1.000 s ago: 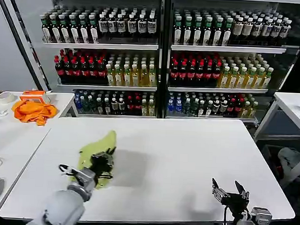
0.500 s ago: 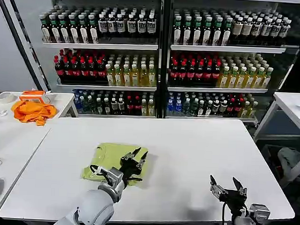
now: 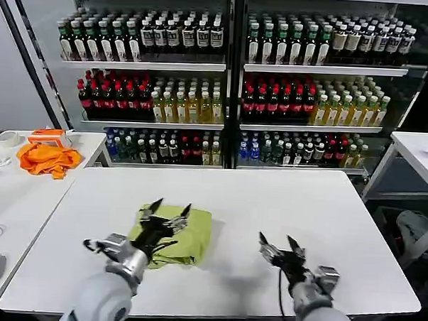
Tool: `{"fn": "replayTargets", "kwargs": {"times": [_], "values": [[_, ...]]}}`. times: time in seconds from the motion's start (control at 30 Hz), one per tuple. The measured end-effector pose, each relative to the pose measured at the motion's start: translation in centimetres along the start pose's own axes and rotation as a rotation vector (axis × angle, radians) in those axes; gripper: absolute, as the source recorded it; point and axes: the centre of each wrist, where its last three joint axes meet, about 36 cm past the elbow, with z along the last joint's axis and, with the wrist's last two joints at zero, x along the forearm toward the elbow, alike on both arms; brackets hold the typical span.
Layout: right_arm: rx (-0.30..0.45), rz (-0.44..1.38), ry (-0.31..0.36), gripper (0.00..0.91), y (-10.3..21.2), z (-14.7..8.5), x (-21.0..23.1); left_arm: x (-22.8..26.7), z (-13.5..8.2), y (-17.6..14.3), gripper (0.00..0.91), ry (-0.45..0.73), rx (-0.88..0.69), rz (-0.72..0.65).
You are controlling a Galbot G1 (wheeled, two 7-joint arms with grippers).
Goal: Fold and organize the clothes.
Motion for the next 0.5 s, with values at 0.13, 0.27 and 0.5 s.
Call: {"fn": "replayTargets", "kwargs": {"times": [0.13, 0.27, 0.5], "values": [[-0.059, -0.063, 0.039, 0.907, 2.4, 0.5, -3.2, 1.6, -0.1, 1.3, 0.907, -0.008, 0.035, -0.064], [-0.107, -0.112, 0.079, 0.907, 4.6, 0.8, -6.1, 3.0, -0.1, 2.0, 0.907, -0.015, 0.058, -0.109], [-0.165, -0.160, 0.120, 0.907, 7.6, 0.7, -10.4, 4.5, 0.4, 2.7, 0.907, -0.010, 0.085, -0.163]]}}
